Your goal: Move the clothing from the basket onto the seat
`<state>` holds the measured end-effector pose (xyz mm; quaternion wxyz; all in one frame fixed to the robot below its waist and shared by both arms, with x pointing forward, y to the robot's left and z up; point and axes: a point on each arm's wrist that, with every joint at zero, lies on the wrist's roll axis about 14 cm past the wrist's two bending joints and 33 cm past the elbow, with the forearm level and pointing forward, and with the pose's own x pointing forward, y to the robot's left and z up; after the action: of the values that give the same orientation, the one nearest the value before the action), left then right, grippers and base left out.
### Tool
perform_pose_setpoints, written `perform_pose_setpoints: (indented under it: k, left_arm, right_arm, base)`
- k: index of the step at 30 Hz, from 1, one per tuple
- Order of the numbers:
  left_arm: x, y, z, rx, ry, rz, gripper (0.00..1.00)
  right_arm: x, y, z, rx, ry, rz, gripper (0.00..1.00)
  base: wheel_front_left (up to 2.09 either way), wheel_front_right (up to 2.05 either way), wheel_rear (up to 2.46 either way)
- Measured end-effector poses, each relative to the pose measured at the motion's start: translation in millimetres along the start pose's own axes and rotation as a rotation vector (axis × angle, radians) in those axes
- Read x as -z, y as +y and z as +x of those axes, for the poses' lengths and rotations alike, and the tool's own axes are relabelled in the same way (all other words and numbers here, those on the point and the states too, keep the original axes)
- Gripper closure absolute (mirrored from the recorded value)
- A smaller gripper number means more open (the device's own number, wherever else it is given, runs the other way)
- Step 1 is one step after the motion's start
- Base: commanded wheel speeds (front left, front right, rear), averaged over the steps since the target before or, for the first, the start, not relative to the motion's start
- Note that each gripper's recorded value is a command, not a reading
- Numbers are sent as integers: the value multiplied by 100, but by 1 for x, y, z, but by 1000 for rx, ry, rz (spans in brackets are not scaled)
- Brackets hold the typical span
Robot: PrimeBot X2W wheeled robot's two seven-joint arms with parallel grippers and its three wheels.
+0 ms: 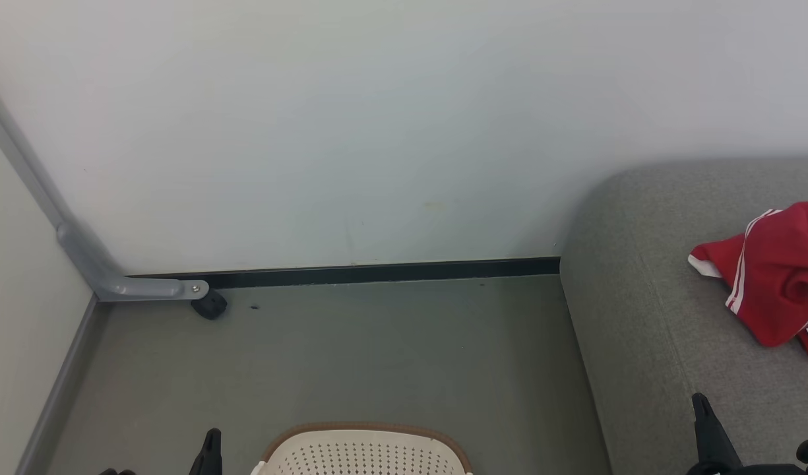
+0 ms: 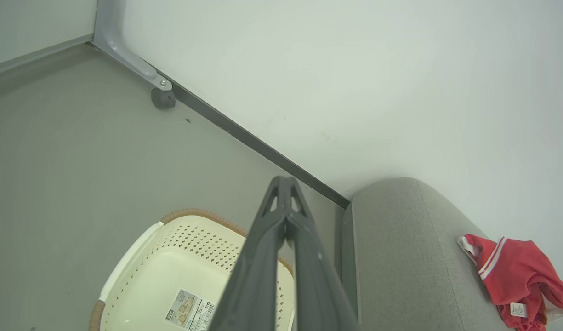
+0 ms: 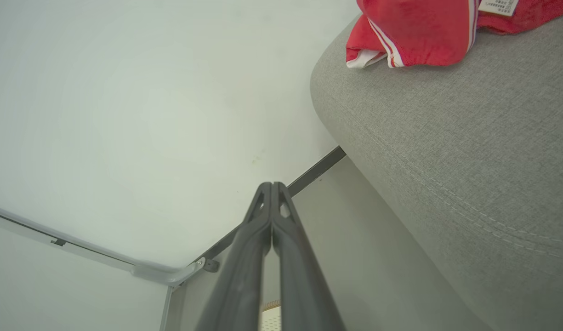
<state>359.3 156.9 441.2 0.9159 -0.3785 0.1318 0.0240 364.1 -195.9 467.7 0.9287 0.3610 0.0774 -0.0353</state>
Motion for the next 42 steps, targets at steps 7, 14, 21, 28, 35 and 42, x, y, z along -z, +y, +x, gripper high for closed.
perform_pose_setpoints:
  k: [7,14,21,28,35,42]
  left_arm:
    - [-3,3,0,-3,1,-104,100]
    - [-9,3,2,7,-8,-187,100]
    - [-13,3,3,16,-10,-279,100]
    - [-16,4,2,24,-16,-383,100]
    - [-24,0,5,52,-31,-478,100]
    - [-32,2,5,71,-50,-585,100]
  right_arm:
    - [-1,-2,1,2,1,105,100]
    - [-2,-2,2,2,-2,194,100]
    - [-4,-2,5,-4,-3,295,100]
    - [-4,-3,5,-5,-2,403,100]
    - [-8,-2,8,-15,-12,501,100]
    - [-8,-2,8,-26,-16,623,100]
  base:
    - [0,0,0]
    - [0,0,0]
    - [0,0,0]
    - [0,0,0]
    - [0,0,0]
    - [0,0,0]
